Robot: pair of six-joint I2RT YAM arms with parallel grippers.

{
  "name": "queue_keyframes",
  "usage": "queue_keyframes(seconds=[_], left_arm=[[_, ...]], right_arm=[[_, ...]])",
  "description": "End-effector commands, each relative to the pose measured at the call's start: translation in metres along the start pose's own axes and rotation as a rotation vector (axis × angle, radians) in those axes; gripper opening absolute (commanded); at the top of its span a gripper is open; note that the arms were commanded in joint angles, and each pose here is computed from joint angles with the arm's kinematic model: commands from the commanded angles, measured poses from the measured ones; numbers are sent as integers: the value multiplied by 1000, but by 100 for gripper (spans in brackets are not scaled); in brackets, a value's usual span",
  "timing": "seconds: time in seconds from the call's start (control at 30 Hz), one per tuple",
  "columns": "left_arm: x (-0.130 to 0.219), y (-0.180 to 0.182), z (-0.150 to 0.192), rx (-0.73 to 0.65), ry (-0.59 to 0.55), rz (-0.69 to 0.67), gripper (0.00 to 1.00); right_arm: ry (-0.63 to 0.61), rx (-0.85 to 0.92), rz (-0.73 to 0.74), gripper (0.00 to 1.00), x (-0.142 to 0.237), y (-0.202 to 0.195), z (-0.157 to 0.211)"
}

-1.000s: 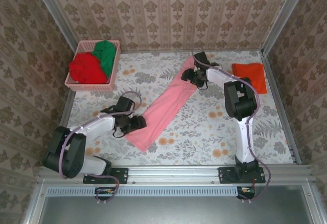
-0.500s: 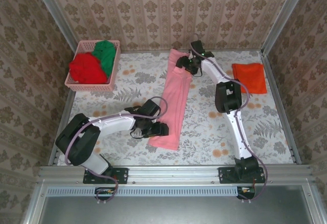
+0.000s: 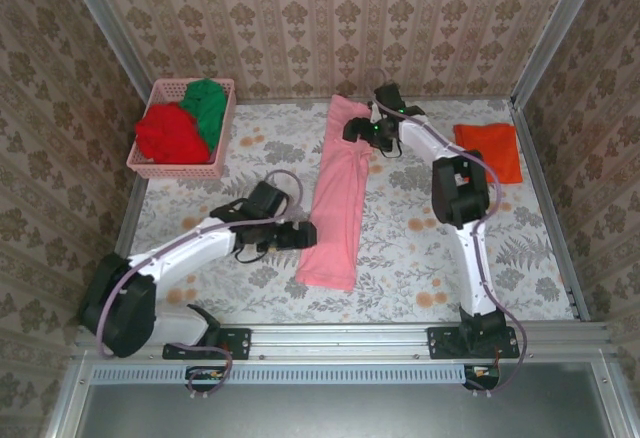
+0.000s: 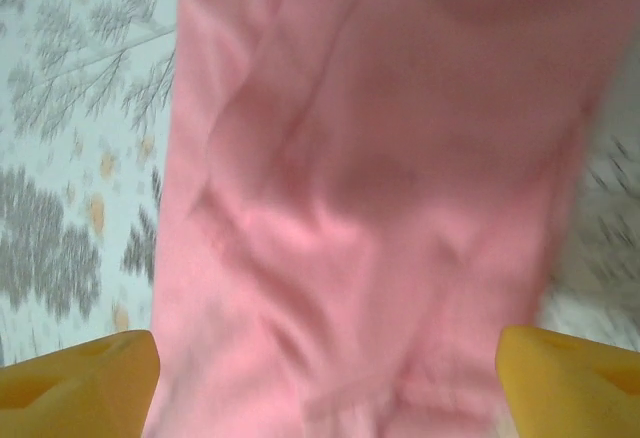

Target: Fold and stack the t-shirts

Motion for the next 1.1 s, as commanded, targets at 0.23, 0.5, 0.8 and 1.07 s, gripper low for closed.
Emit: queue_keyframes(seconds=[0.23, 0.5, 0.8, 1.07], left_arm=[[80, 11, -14, -518, -330, -52, 100], [130, 18, 31, -932, -323, 7, 100], [129, 32, 75, -1049, -252, 144, 100], [123, 38, 86, -1062, -271, 133, 100]], right_arm=[[-217, 568, 16, 96, 109, 23, 108], [-156, 1013, -43, 95, 138, 58, 221], [33, 1320, -238, 90, 126, 111, 317], [183, 1393, -167, 70, 80, 115, 345]])
Point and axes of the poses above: each hand's point on the last joint's axis, 136 mm out from that joint toward the fingers, its own x axis back along the fingers, its own y axis along the line the jaws close on, z = x × y, the point moved 10 cm from there along x, back along the fingers, and after that the axes turned 1 degree about -x, right-handed, at the moved point
